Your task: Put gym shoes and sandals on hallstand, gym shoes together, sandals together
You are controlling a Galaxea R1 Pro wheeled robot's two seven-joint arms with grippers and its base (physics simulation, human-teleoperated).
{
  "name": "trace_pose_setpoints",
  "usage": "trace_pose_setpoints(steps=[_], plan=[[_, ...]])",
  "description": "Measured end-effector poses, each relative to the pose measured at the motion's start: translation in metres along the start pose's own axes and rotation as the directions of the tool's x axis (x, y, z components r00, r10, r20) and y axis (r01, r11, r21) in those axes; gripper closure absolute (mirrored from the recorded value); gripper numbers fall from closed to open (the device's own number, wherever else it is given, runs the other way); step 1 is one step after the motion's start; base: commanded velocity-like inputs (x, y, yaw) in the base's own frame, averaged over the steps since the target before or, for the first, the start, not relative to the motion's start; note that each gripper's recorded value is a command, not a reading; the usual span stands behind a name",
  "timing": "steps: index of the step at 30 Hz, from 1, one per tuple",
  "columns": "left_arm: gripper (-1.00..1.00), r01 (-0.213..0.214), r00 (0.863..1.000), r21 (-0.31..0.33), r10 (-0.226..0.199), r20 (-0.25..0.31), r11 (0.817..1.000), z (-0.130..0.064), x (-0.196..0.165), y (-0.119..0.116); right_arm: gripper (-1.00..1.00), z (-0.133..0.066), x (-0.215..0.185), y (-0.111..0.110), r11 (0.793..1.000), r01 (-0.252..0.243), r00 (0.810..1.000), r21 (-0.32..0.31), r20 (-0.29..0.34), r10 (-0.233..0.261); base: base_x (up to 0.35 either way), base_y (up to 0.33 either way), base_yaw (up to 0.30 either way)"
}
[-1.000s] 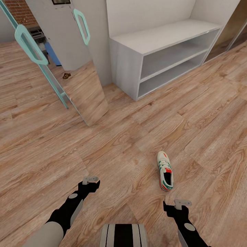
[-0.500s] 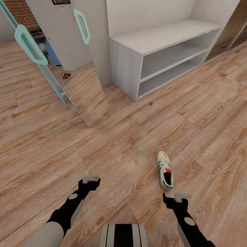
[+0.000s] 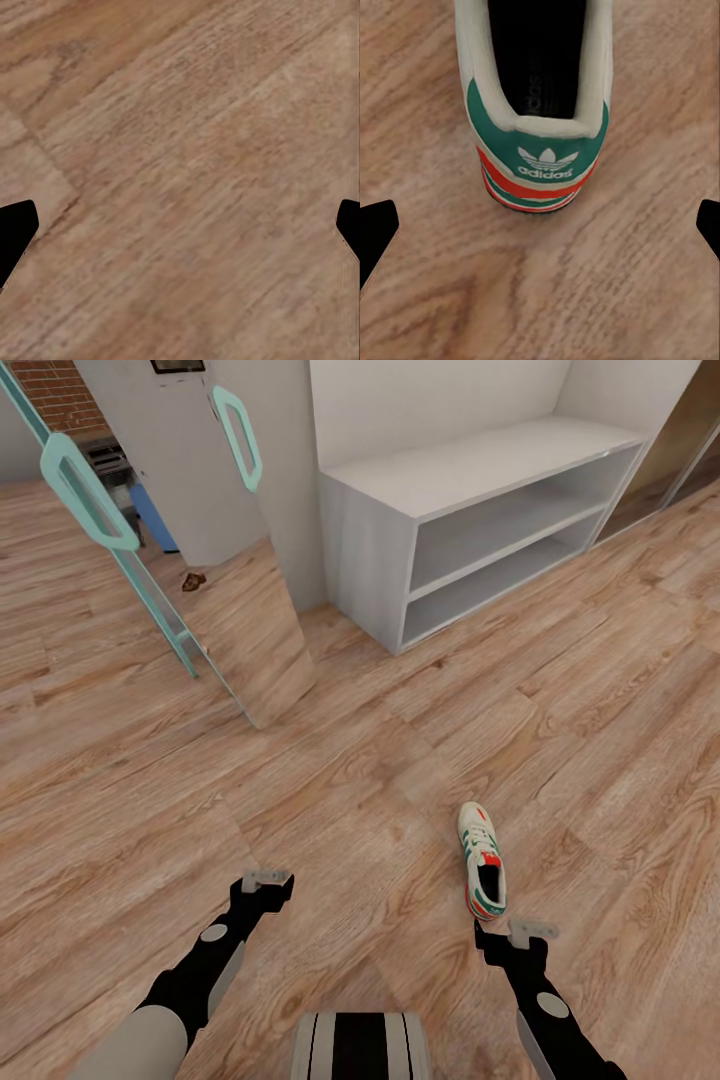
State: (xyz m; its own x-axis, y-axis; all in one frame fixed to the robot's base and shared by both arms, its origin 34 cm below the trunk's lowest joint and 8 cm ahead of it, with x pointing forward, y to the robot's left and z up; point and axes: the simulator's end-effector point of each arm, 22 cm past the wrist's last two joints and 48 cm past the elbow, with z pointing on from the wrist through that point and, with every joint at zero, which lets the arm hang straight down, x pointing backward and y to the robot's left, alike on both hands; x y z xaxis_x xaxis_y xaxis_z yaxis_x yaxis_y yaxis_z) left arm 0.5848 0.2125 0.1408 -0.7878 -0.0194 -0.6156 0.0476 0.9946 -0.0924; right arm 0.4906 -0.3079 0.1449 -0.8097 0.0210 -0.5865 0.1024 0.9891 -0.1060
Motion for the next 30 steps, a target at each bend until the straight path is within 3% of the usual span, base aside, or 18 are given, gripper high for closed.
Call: trace_pose_setpoints(steps=[30], plan=[[-1.00,0.000,1.000,0.001,0.000,-0.001,1.000,0.0002,0.0003,-0.0009,-1.00,0.0003,-0.0022,0.0000,1.000,0.002,1.000,-0.002,0.005,-0.002,0.084,0.000,0.000]])
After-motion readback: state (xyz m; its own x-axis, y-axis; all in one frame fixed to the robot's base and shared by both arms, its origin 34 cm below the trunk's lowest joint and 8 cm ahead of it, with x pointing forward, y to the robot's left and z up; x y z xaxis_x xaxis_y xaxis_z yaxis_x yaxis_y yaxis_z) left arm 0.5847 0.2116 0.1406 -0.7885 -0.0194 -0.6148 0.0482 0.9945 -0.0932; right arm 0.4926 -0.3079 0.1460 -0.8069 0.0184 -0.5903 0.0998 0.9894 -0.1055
